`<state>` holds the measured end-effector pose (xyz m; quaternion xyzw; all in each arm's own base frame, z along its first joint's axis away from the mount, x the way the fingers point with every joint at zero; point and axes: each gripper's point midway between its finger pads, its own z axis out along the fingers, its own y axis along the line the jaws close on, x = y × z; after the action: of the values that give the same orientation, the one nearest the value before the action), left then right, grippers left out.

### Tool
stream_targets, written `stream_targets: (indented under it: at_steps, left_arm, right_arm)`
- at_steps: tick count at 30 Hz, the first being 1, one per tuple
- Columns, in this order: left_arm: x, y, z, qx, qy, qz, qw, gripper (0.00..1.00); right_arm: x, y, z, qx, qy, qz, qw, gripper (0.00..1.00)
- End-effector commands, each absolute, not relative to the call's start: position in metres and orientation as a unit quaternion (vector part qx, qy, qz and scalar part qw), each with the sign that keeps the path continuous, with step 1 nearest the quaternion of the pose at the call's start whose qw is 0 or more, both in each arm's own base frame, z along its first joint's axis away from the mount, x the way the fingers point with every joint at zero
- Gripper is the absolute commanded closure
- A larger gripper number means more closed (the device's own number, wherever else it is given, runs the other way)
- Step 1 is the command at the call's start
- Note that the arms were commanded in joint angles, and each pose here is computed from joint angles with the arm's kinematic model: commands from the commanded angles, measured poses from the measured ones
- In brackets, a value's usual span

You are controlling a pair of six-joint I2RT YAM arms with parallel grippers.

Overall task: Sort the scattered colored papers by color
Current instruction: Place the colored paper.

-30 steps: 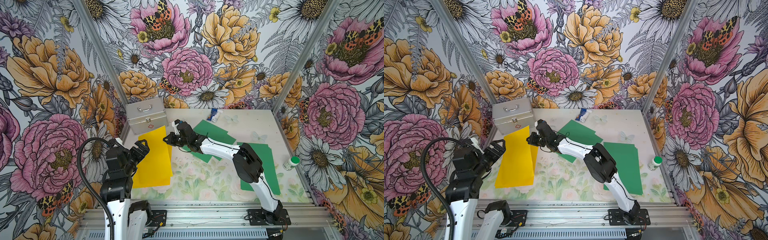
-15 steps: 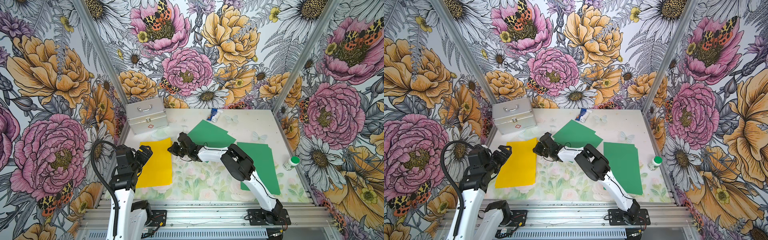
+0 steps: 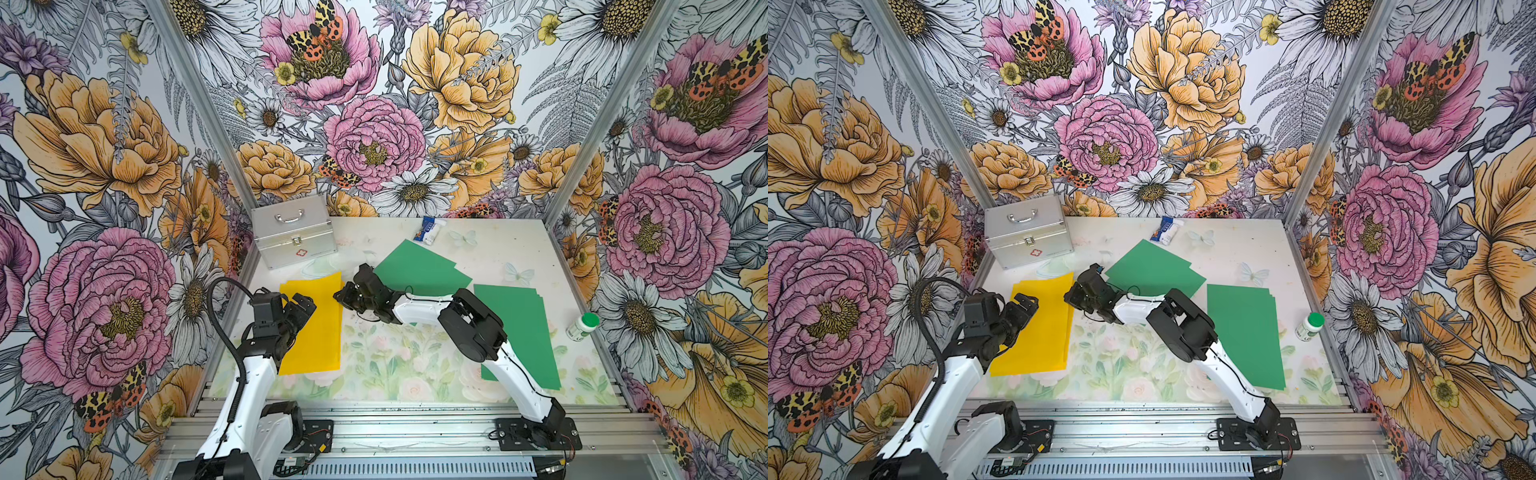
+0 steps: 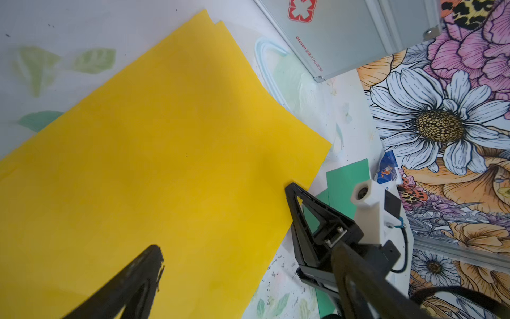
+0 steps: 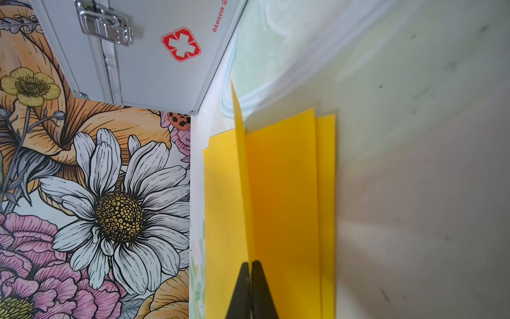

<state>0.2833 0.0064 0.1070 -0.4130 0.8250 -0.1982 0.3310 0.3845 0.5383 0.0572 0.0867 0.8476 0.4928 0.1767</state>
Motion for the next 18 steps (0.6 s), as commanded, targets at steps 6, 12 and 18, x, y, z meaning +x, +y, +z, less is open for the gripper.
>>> stream_targets:
  at_steps: [6,12,18]
  left_arm:
    - [0.308,0.001,0.09,-0.411,0.823,-0.2,0.338,0.02]
    - [0.313,-0.002,0.076,-0.411,0.83,-0.193,0.323,0.02]
    - [0.311,-0.004,0.061,-0.414,0.835,-0.191,0.309,0.02]
  right_arm:
    - [0.384,0.545,0.043,0.101,0.852,0.484,0.173,1.0]
    - [0.381,0.541,0.039,0.103,0.858,0.473,0.171,1.0]
    - [0.38,0.538,0.032,0.107,0.863,0.464,0.165,1.0]
